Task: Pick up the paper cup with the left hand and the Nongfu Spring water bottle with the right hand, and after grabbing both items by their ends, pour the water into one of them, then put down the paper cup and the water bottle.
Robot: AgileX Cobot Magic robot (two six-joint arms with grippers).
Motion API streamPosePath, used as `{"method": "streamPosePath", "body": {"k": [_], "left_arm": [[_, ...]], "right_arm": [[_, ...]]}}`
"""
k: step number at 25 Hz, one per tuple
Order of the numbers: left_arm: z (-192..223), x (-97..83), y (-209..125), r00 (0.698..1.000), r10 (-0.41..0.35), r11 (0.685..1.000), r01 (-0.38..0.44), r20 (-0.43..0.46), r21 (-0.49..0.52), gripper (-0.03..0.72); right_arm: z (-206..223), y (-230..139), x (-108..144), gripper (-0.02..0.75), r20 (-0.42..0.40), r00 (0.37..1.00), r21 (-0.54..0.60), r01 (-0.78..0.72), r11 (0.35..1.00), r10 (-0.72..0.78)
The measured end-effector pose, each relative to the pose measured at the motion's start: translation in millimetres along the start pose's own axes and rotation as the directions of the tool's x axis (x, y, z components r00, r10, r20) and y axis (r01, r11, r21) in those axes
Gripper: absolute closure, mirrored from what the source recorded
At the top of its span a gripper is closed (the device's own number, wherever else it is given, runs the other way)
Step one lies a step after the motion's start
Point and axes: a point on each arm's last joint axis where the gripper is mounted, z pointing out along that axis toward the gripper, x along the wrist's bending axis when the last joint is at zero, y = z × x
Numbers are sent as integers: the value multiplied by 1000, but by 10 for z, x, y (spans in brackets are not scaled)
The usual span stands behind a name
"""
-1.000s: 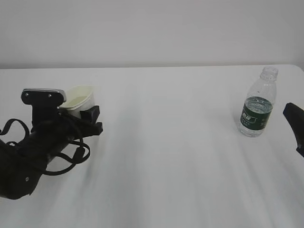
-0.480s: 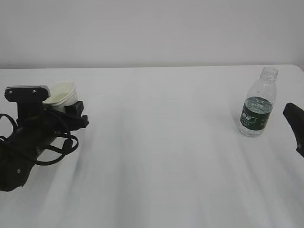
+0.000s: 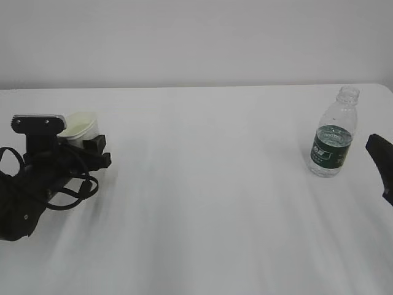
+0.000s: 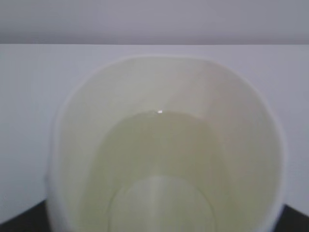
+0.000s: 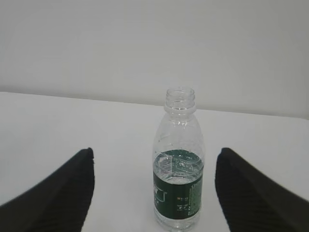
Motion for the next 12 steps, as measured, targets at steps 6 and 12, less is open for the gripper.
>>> {"method": "streamPosePath", "body": {"k": [6,12], "left_arm": [[103,-10,-64,1000,1,1000,-1,2,2,256],[146,-5,-137,1000,3,1000,-3,-2,15,256]], "right_arm": [[0,0,0,146,0,1000,0,9,1000,-9],[0,-2,0,146,0,1000,2,17,1000,-17]]}}
